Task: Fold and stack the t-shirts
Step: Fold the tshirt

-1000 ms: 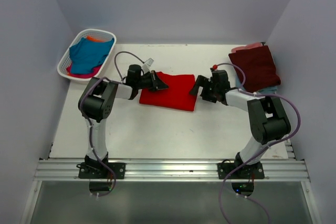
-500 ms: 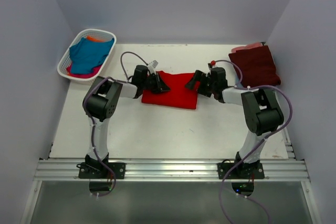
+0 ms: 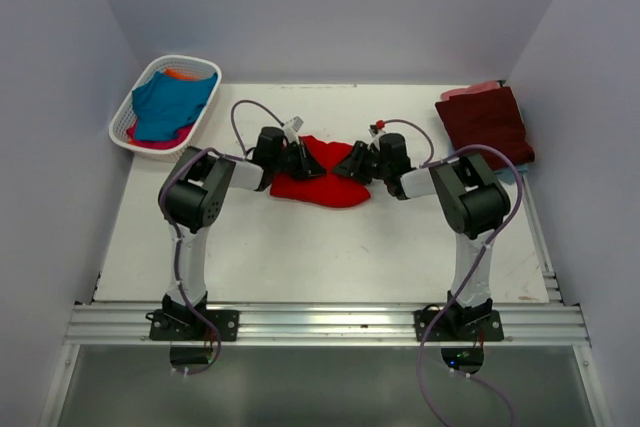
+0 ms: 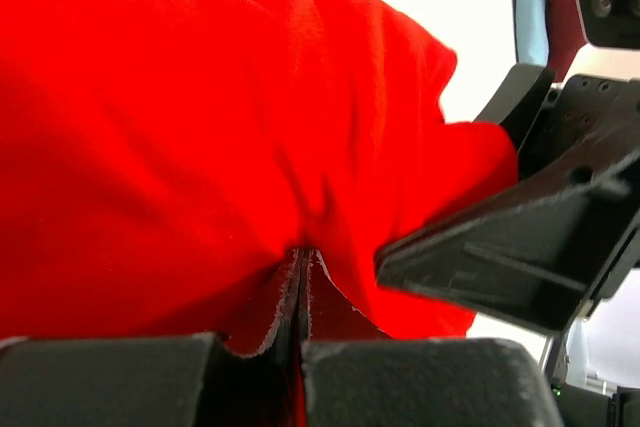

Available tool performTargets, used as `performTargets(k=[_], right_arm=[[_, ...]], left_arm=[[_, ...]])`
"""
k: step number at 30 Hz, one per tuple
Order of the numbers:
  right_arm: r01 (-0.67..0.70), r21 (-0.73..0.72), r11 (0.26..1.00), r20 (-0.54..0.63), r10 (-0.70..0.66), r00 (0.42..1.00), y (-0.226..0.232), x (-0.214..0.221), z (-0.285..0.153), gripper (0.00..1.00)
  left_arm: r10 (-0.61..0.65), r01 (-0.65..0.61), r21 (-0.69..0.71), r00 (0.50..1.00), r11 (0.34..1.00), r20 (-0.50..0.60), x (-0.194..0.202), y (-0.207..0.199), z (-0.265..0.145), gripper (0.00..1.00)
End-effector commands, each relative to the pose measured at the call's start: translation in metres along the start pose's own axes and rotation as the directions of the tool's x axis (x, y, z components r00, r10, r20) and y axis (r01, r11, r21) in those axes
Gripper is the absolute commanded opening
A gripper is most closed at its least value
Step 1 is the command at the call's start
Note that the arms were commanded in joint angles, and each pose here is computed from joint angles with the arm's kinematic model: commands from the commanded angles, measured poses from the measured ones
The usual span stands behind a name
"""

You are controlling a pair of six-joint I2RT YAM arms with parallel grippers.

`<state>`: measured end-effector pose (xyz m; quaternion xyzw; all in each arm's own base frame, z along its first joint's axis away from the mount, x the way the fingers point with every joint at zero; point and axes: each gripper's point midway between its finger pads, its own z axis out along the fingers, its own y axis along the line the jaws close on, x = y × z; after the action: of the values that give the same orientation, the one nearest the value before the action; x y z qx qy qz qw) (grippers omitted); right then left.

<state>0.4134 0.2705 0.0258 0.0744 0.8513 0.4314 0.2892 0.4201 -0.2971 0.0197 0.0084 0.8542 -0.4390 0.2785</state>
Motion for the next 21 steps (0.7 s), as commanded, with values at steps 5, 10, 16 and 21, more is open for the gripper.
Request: performTargets(k=[5, 10, 16, 21], right_arm=[[-0.033, 0.172, 0.985, -0.237, 0.074, 0.969, -0.030, 0.080, -0.002, 0.41], [-0.036, 0.191, 0.981, -0.250, 0.084, 0.965, -0.033, 0.080, 0.007, 0.14], [-0.107, 0.045, 0.993, -0.219, 0.114, 0.969, 0.000, 0.060, 0.005, 0.00], [-0.171, -0.313, 0.934, -0.114, 0.142, 0.983, 0.073, 0.002, -0.027, 0.00]], left_arm=[[-0.046, 0.040, -0.074, 0.996, 0.996, -0.076, 0.036, 0.020, -0.002, 0.00], [-0.050, 0.045, -0.057, 0.996, 0.997, -0.079, 0.039, 0.016, -0.005, 0.00], [-0.038, 0.035, -0.032, 0.997, 0.999, -0.074, 0.036, 0.005, -0.015, 0.00], [0.014, -0.014, 0.047, 1.000, 0.999, -0.011, 0.012, -0.036, -0.043, 0.00]])
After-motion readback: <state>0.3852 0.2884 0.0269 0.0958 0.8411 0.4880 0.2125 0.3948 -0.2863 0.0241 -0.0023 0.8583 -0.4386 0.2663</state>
